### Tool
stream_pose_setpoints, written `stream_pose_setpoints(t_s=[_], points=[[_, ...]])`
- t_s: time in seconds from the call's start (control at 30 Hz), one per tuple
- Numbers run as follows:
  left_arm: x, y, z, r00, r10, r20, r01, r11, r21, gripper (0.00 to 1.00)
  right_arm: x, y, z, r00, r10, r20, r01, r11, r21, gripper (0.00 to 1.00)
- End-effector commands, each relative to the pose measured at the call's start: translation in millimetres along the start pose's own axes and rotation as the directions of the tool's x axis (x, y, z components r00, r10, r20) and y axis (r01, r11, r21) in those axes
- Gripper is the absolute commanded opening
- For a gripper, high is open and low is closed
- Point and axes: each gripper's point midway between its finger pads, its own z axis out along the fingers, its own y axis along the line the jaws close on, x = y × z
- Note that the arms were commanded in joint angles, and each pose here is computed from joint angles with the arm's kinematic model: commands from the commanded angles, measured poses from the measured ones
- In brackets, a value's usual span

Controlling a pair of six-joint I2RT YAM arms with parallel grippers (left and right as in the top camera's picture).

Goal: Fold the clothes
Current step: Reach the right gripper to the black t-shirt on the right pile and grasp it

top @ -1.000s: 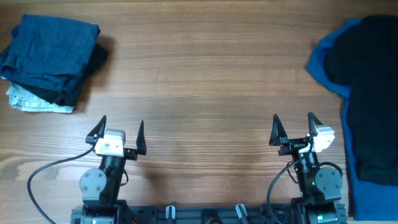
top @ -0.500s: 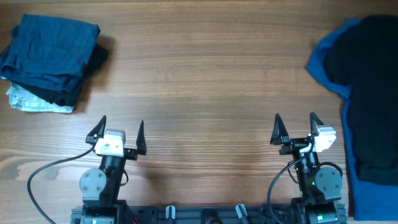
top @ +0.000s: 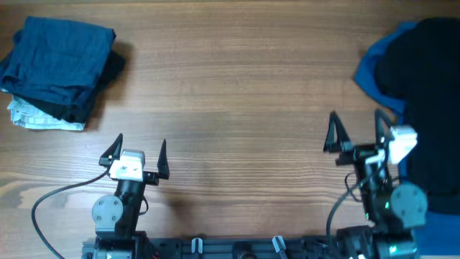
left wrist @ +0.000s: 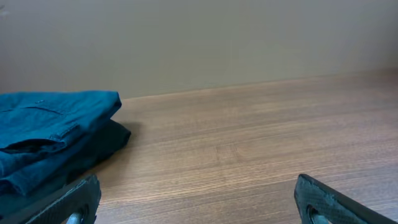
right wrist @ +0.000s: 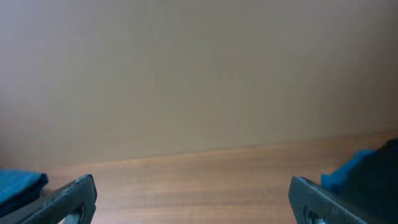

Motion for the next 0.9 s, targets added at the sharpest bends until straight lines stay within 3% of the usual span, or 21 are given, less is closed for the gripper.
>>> stream_pose_setpoints(t_s=[0.0,0.2,0.4,0.57,0.8,0.83,0.87], points=[[2,-2,0,1.000,0.019,0.002,-0.019,1.000,0.012,1.00,-31,1,38,0.998,0.000,-0.058,0.003,0.999,0.040,1.00],[2,-2,0,1.000,0.019,0.002,-0.019,1.000,0.012,1.00,-59,-21,132,0.952,0.001,-0.305,0.045,0.988,0.146,1.00],[2,-2,0,1.000,0.019,0.002,-0.019,1.000,0.012,1.00,-62,-103,192,0.844,-0.045,-0.534,0.218,0.939,0.266,1.00],[2,-2,0,1.000,0.019,0.002,-0.019,1.000,0.012,1.00,-16,-196,197,0.782,0.075,-0.618,0.233,0.886,0.402,1.00],[2,-2,0,1.000,0.019,0.002,-0.019,1.000,0.012,1.00,68,-242,220,0.690,0.108,-0.716,0.258,0.887,0.382,1.00],[2,-2,0,1.000,0.019,0.002,-0.019,1.000,0.012,1.00,81,-247,224,0.684,0.117,-0.721,0.254,0.887,0.385,0.97],[2,-2,0,1.000,0.019,0.002,-0.019,1.000,0.012,1.00,101,-257,230,0.682,0.157,-0.714,0.237,0.876,0.419,0.86]])
